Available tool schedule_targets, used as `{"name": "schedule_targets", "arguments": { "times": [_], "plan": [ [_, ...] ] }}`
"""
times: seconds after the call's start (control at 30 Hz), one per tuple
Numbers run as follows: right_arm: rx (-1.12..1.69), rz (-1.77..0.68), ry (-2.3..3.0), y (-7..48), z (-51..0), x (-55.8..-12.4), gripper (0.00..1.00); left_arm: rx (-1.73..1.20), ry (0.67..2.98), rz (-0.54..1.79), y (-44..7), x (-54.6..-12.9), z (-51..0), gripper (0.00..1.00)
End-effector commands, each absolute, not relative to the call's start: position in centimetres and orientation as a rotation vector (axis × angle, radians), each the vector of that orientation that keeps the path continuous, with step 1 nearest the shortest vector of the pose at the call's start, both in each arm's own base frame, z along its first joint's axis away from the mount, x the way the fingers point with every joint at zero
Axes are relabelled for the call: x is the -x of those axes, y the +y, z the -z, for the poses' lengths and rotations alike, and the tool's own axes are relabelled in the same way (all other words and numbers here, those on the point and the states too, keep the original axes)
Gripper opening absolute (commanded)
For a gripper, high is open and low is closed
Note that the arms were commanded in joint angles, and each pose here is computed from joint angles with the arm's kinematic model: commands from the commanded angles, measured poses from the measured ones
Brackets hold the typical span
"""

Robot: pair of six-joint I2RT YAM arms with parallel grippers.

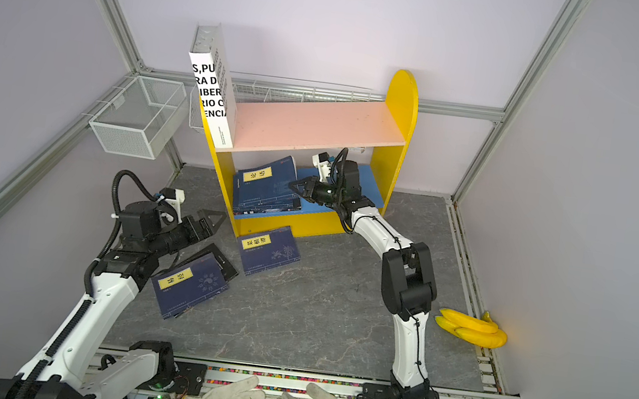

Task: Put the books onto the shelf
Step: 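Lower the book onto the blue shelf beside the other books with the right gripper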

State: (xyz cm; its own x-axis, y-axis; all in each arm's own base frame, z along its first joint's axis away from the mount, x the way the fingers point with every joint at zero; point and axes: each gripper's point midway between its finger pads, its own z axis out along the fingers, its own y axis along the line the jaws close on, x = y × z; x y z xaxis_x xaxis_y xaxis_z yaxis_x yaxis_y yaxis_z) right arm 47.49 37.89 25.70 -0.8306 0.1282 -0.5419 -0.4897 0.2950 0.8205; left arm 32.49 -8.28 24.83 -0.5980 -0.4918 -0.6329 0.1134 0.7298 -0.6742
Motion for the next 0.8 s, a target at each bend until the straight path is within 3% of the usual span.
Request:
{"name": "schedule_targets", "arguments": {
  "times": [0.0,0.77],
  "plan": [
    [0.369,-1.576,2.007,38.5,-26.5,-48.0,0.10,0.280,2.055,0.822,-7.7,-32.3,-24.4,0.96],
    [0.343,-1.605,2.071,40.7,-23.6,-48.1,0.12,0.326,2.084,0.789,-7.1,-33.0,-22.6,0.96]
  ]
}}
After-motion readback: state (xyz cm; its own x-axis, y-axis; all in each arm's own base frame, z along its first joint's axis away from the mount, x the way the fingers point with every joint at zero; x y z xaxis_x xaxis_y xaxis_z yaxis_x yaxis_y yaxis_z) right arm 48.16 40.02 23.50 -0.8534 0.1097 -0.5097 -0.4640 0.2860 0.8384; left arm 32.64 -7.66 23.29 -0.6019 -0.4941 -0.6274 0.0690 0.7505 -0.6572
